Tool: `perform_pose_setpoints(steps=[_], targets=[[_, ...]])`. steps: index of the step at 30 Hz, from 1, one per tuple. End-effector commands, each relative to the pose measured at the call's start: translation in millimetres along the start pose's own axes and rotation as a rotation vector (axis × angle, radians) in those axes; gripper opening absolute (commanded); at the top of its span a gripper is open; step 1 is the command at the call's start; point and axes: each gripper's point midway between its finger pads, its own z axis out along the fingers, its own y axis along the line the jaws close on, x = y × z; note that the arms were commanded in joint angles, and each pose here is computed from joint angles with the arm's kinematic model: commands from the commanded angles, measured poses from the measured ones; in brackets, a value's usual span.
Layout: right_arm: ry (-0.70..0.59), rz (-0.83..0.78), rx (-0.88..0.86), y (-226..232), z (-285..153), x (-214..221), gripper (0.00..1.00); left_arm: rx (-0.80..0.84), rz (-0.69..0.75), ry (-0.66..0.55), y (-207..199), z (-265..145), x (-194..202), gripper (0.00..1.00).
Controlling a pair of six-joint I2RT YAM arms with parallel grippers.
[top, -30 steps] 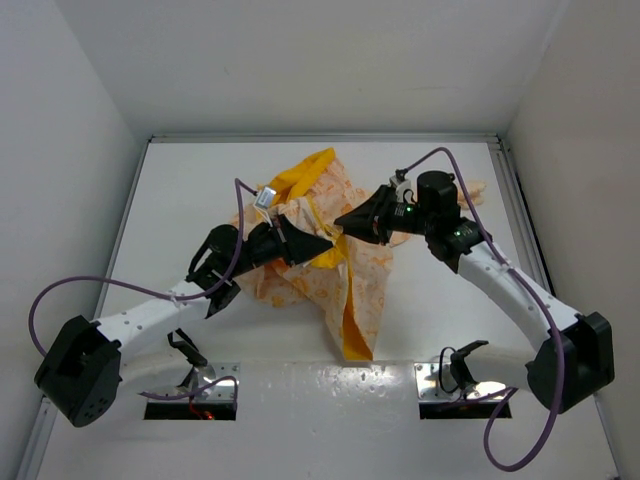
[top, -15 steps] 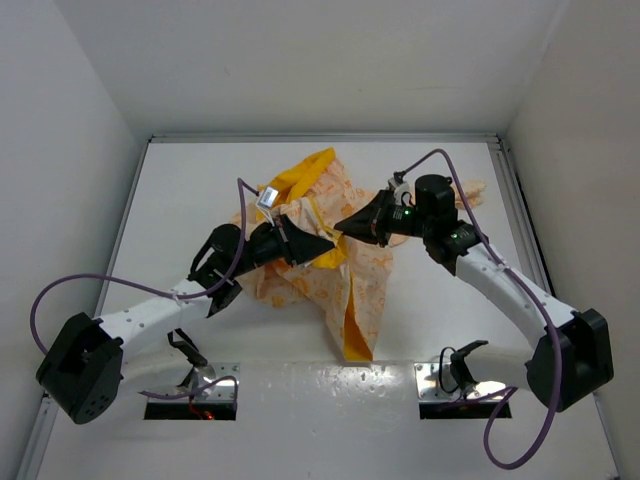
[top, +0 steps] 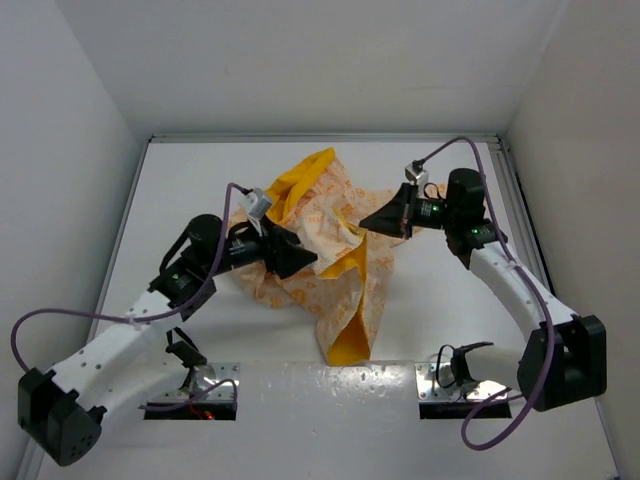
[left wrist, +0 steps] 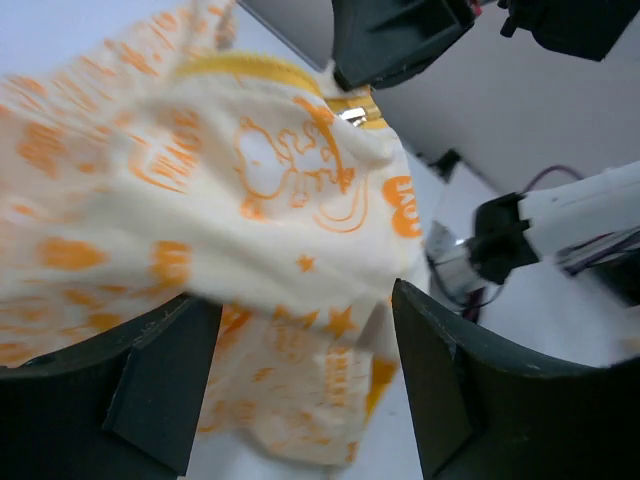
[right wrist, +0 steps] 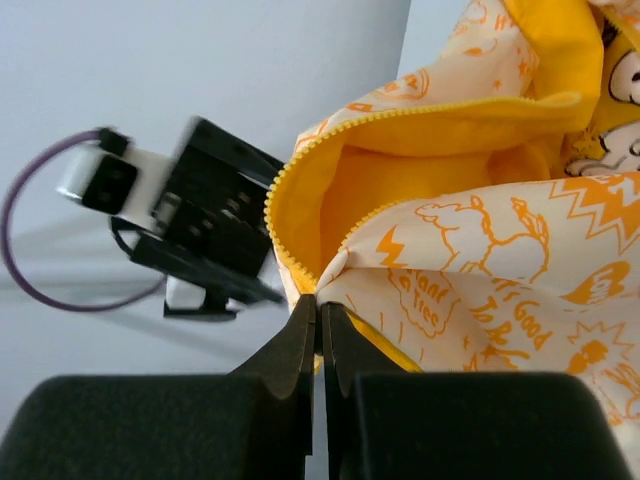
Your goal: Zip up the jacket
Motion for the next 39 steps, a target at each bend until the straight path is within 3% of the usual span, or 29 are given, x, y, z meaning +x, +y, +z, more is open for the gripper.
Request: perform_pose_setpoints(steps=[1,3,4,5,6,8,11,14,17,18,22,31,39], targets=[[0.158,-0.123,-0.14,8.7,-29.2,26.9,0.0,-0.015,0.411,0.086,-0.6,-31.4,-16.0,0.74],[0.242,-0.178,-0.189,12.1,-39.9,44.5,0.0,0.009,0.587,0.16,1.4,-43.0,-7.3,0.7],[0.278,-0.166,-0.197,13.6,-42.6,52.9,0.0,0.012,0.622,0.156,0.3,-45.7,-8.5,0.68],[0.283,-0.308,-0.227,17.6,-46.2,58.7,0.0,-0.013,0.651,0.125,-0.6,-51.8,-17.1,0.68],[0.318,-0.258,-0.207,13.1,-47.2,69.6,0.0,0.007,0.681,0.079,-6.5,-50.7,-24.3,0.67],[0.354,-0.361,-0.204,24.7,-50.8,83.7,0.0,0.111,0.795,0.082,-15.7,-50.1,-15.5,0.65],[0.347,-0.409,-0.183,20.9,-52.1,90.0,0.0,0.213,0.841,0.098,-21.8,-36.2,-6.8,0.49],[0.342,-0.418,-0.173,21.2,-53.0,92.9,0.0,0.245,0.758,0.11,-23.0,-12.4,-22.5,0.42],[0.313,-0.477,-0.141,18.9,-49.4,91.8,0.0,0.431,0.536,0.159,-46.4,6.2,-13.8,0.42],[0.306,-0.504,-0.132,17.2,-47.5,90.9,0.0,0.464,0.366,0.192,-57.3,6.7,-7.1,0.42],[0.282,-0.557,-0.071,8.7,-47.1,88.4,0.0,0.584,0.216,0.145,-86.9,8.2,-3.0,0.43],[0.219,-0.568,-0.03,1.3,-41.1,82.0,0.0,0.672,0.017,0.205,-113.9,2.8,15.5,0.39],[0.191,-0.578,-0.068,14.4,-36.0,77.1,0.0,0.634,-0.061,0.241,-104.9,18.0,29.8,0.37]])
